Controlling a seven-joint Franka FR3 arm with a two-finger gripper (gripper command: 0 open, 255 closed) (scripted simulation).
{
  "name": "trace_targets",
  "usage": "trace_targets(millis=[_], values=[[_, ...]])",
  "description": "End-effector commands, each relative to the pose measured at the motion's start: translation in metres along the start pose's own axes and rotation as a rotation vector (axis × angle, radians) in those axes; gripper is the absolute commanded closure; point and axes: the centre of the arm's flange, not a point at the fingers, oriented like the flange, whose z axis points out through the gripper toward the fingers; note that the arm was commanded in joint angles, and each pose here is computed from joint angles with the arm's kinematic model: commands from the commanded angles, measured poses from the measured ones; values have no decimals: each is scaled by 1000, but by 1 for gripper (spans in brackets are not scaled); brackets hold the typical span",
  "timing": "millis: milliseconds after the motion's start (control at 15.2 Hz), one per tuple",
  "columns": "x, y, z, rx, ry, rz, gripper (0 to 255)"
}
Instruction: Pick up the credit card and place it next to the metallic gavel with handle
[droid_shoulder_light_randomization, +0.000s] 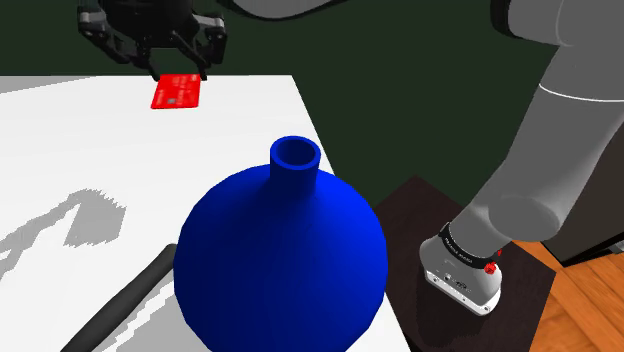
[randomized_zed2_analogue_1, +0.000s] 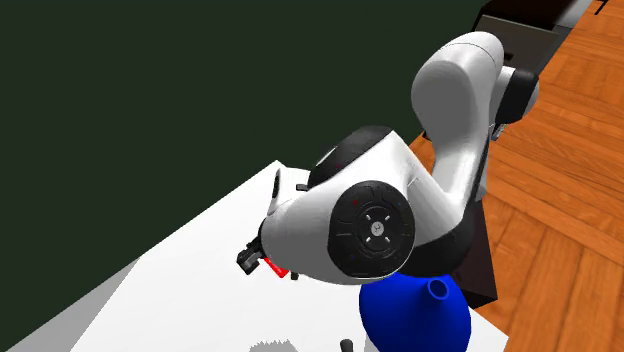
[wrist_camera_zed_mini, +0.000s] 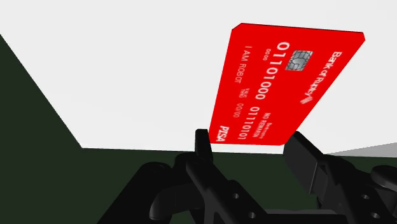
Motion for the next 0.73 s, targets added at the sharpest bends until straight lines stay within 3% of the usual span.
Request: trace_targets(millis=[0, 396, 660], values=[[-20, -12, -12, -2, 1, 1, 255], [-70, -49, -46, -2, 1, 1, 255], [-82, -49, -28, -2, 1, 1, 255]])
